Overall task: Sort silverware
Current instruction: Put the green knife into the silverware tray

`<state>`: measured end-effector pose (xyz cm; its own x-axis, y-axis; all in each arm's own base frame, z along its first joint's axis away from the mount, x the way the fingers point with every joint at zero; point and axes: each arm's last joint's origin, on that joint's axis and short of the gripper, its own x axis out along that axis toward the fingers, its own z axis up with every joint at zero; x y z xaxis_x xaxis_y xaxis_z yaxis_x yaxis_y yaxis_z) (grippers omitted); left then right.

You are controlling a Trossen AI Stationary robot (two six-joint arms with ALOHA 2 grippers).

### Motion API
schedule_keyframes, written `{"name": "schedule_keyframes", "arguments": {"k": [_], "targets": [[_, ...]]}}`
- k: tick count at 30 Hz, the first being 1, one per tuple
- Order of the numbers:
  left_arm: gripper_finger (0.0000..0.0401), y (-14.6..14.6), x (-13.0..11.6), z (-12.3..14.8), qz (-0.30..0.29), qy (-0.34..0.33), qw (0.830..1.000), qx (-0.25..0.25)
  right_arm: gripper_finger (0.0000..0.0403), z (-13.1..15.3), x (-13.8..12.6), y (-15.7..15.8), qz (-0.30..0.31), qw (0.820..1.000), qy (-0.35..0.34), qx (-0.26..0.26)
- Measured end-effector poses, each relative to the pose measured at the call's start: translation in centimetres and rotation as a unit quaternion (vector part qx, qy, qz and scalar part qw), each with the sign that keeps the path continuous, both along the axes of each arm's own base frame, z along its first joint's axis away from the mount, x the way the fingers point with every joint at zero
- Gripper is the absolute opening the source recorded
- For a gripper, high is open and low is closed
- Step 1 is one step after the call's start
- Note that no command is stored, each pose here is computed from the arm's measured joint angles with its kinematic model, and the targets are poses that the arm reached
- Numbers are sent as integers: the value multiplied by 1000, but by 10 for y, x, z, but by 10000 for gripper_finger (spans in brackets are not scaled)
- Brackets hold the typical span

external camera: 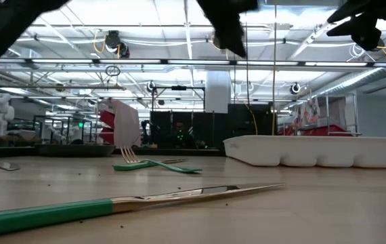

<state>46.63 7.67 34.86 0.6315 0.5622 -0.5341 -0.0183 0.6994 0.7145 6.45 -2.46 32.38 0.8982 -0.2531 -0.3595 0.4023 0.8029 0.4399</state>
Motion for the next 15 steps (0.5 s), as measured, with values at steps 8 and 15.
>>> {"name": "schedule_keyframes", "arguments": {"k": [8, 15], "targets": [[97, -14, -130, 61, 199, 98, 963, -153, 141, 0, 0, -1, -15, 1000, 5, -11], [97, -36, -185, 65, 163, 126, 948, -242, 141, 0, 0, -1, -15, 1000, 6, -10]]}}
